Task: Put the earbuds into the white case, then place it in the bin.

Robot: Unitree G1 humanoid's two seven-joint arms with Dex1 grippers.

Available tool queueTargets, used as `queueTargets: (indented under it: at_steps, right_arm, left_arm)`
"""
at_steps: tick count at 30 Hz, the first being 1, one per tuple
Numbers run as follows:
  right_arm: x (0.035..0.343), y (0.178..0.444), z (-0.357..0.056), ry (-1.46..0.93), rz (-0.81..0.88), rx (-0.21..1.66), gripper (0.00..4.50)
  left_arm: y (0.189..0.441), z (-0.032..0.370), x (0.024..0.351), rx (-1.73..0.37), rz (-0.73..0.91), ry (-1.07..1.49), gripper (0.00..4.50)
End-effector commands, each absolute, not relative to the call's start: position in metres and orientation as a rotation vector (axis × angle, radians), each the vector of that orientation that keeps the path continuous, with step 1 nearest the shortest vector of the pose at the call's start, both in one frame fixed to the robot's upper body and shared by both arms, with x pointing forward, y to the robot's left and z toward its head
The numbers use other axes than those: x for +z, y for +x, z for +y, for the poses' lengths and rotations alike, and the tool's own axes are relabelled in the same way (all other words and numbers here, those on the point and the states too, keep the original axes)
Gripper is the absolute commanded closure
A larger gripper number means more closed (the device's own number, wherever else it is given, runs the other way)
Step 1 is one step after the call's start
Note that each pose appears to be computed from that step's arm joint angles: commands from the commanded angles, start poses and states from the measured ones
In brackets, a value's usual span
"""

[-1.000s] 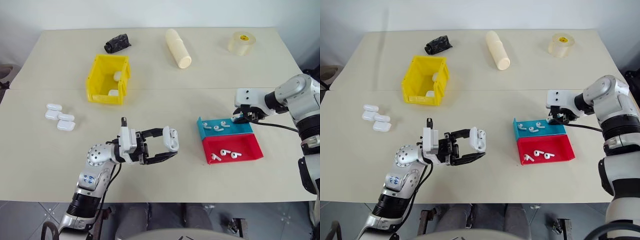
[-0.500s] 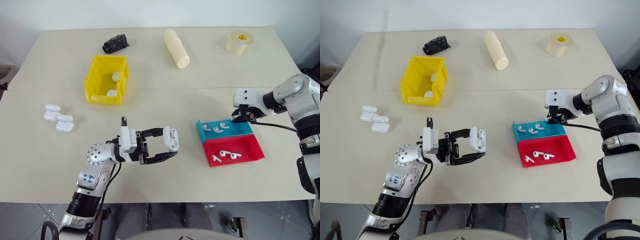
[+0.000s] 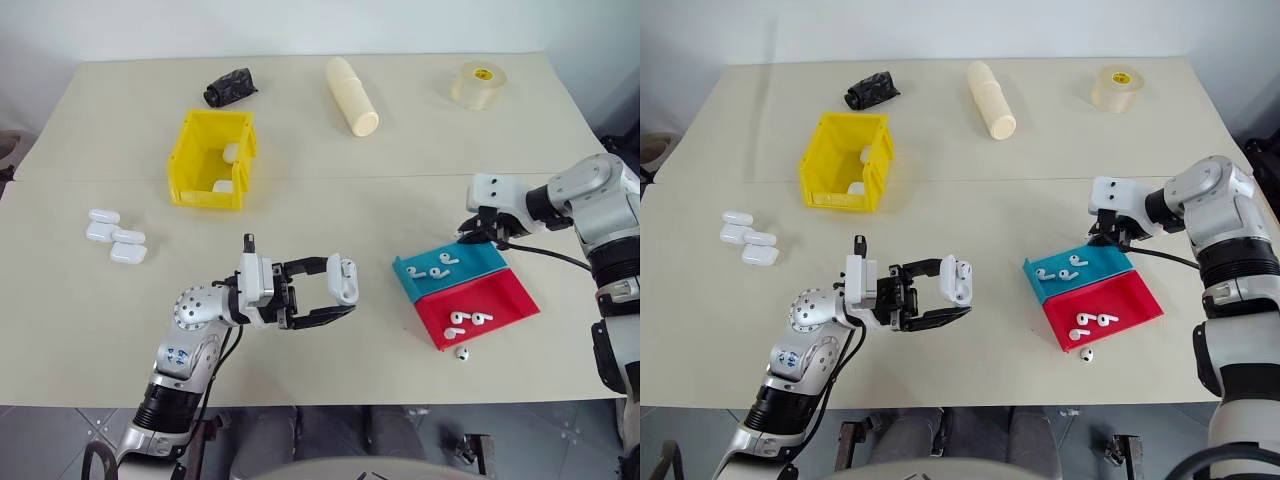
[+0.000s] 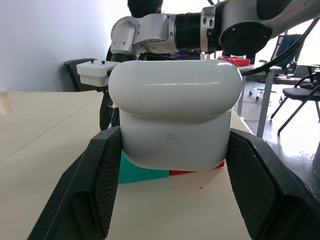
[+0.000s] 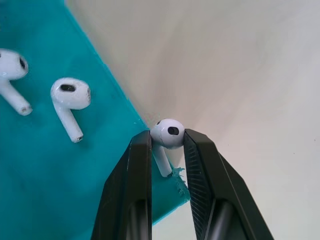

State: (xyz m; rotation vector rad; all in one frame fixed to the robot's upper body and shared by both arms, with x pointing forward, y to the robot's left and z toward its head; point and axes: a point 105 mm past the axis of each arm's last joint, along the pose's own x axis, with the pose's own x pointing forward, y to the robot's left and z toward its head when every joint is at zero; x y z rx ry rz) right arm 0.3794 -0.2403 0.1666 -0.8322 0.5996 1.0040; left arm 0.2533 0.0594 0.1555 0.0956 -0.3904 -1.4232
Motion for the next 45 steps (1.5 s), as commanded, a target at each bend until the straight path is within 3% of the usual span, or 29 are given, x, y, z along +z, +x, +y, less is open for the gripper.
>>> queueTargets:
  at_steps: [1, 9, 17, 30, 35, 39, 45]
  right_arm:
    - [0.182, 0.376, -0.244, -0.766, 0.537, 0.986, 3.8]
    - [0.18, 0.373, -0.25, -0.643, 0.506, 0.944, 3.8]
    - [0.157, 0.369, -0.26, -0.69, 0.572, 0.913, 3.8]
    - [0.199, 0.372, -0.241, -0.519, 0.235, 0.968, 3.8]
    - [0.223, 0.351, -0.236, -0.378, 0.078, 1.066, 3.8]
    - [0.243, 0.318, -0.21, -0.188, -0.093, 1.155, 3.8]
    - [0.233, 0.278, -0.162, 0.037, -0.174, 1.228, 3.8]
  left_arm:
    - [0.252, 0.058, 0.164, -1.434, -0.435, 0.114, 1.73]
    - [0.253, 0.056, 0.164, -1.453, -0.434, 0.109, 1.73]
    - [0.253, 0.053, 0.165, -1.471, -0.437, 0.105, 1.73]
    - [0.252, 0.054, 0.165, -1.465, -0.437, 0.102, 1.73]
    - [0.255, 0.053, 0.166, -1.467, -0.438, 0.099, 1.73]
    - [0.262, 0.054, 0.17, -1.455, -0.437, 0.067, 1.73]
    - [0.276, 0.051, 0.179, -1.434, -0.447, 0.03, 1.73]
